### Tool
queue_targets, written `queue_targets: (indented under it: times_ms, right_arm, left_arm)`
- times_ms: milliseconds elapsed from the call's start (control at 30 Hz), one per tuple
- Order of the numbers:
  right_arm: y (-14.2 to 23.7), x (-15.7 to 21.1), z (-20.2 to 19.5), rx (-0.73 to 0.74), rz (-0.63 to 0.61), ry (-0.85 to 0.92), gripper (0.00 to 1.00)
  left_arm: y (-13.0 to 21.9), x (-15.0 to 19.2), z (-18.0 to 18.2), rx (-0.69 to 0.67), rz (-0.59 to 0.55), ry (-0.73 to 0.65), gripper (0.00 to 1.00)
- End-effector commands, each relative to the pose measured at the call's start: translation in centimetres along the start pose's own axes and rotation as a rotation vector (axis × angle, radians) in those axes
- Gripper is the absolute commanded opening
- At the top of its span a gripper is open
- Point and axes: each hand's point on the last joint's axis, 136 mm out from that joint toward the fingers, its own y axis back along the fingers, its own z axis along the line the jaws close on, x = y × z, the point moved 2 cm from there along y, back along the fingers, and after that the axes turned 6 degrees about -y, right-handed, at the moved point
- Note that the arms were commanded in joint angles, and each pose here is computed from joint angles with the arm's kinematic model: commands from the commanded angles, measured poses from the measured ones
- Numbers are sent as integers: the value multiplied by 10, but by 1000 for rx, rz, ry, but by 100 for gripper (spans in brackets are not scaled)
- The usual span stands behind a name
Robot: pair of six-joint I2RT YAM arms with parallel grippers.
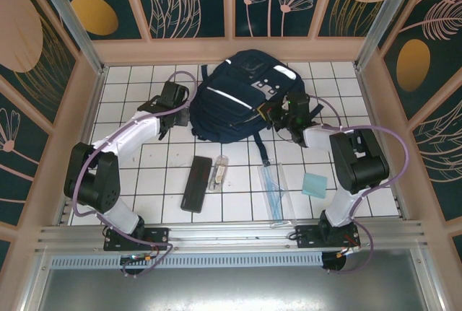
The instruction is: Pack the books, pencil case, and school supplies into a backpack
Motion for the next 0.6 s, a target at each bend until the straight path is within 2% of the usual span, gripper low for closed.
queue_targets:
  times_ms: [0,200,233,267,300,333,367,467,500,567]
  right_arm:
    - [11,-22,34,-63,-109,94,0]
    - [3,-15,39,-66,-54,128,0]
    - [2,-15,40,-67,-46,130,0]
    - [2,-14,43,-75,-35,133,0]
    - [2,-12,45,-82,-25,136,0]
    - [2,-10,47,-87,-16,140,0]
    - [2,-8,49,-88,-9,143,1]
    - [2,-1,52,-83,-6,158,20]
    - [2,2,52,-82,-8,160,27]
    - [-2,9,50,-81,0,156,35]
  left_arm:
    - [10,-15,4,-12,-46,39,0]
    - [3,-13,-36,226,-28,122,0]
    - [1,-10,-41,258,-26,149,11]
    - [-2,-8,-48,299,-25,187,31]
    - [-3,-5,-55,343,-21,228,45]
    - [-5,-3,-60,380,-20,269,55]
    - [-5,0,-68,429,-22,318,62]
    - [-6,5,-88,546,-52,426,63]
    - [-8,8,-94,556,-59,431,62]
    - [-16,14,-103,551,-52,419,57]
